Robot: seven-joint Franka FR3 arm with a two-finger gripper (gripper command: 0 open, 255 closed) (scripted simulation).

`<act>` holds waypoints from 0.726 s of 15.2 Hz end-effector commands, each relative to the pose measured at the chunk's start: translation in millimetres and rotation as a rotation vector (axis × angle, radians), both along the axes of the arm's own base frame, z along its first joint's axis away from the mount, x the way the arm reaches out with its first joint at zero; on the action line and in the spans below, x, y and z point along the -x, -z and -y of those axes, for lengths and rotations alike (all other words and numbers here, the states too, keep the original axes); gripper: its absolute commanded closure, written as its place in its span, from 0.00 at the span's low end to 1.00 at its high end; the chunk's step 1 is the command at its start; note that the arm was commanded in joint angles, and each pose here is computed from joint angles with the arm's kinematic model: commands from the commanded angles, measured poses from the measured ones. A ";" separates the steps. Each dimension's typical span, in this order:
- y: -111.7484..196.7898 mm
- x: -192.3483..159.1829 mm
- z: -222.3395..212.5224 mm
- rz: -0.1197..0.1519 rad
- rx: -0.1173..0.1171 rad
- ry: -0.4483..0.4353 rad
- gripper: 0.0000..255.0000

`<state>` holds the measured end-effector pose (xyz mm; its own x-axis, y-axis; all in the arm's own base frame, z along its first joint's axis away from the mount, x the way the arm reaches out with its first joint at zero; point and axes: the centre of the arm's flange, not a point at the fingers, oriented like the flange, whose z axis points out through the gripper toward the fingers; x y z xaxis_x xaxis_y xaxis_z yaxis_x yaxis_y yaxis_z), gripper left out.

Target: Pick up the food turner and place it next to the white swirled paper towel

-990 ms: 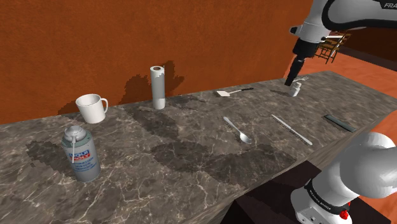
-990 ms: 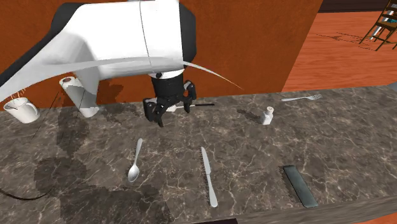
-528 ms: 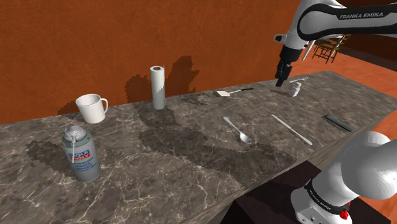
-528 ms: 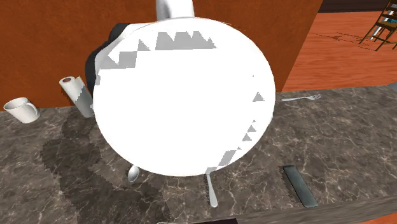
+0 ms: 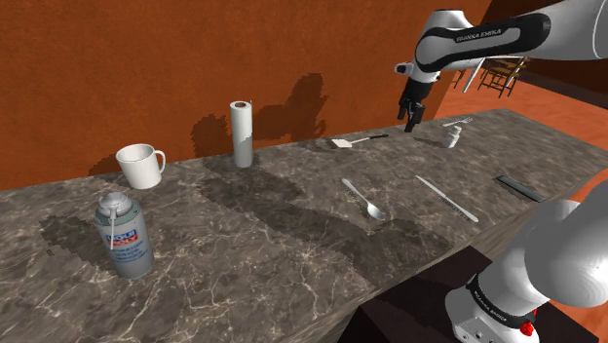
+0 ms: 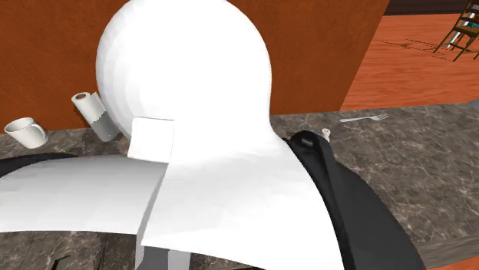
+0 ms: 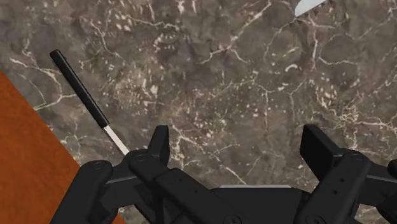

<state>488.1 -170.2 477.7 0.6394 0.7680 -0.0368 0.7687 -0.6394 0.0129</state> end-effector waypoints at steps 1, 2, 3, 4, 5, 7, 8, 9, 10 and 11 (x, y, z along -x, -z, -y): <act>16.7 -20.3 7.2 -0.003 0.004 -0.075 0.00; 23.5 -31.3 9.7 -0.005 0.006 -0.109 0.00; 30.2 -42.5 11.8 -0.007 0.007 -0.144 0.00; 37.0 -53.6 13.5 -0.008 0.008 -0.178 0.00; 43.8 -64.9 14.9 -0.010 0.010 -0.213 0.00; 57.4 -87.4 16.4 -0.014 0.013 -0.282 0.00; 64.3 -98.6 16.7 -0.015 0.014 -0.316 0.00; 71.1 -109.9 16.5 -0.017 0.016 -0.351 0.00; 78.0 -121.1 16.0 -0.019 0.017 -0.385 0.00; 84.9 -132.3 15.0 -0.021 0.019 -0.420 0.00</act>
<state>608.2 -184.3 401.8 0.3074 0.9496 -0.0613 0.9515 -0.3077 0.0047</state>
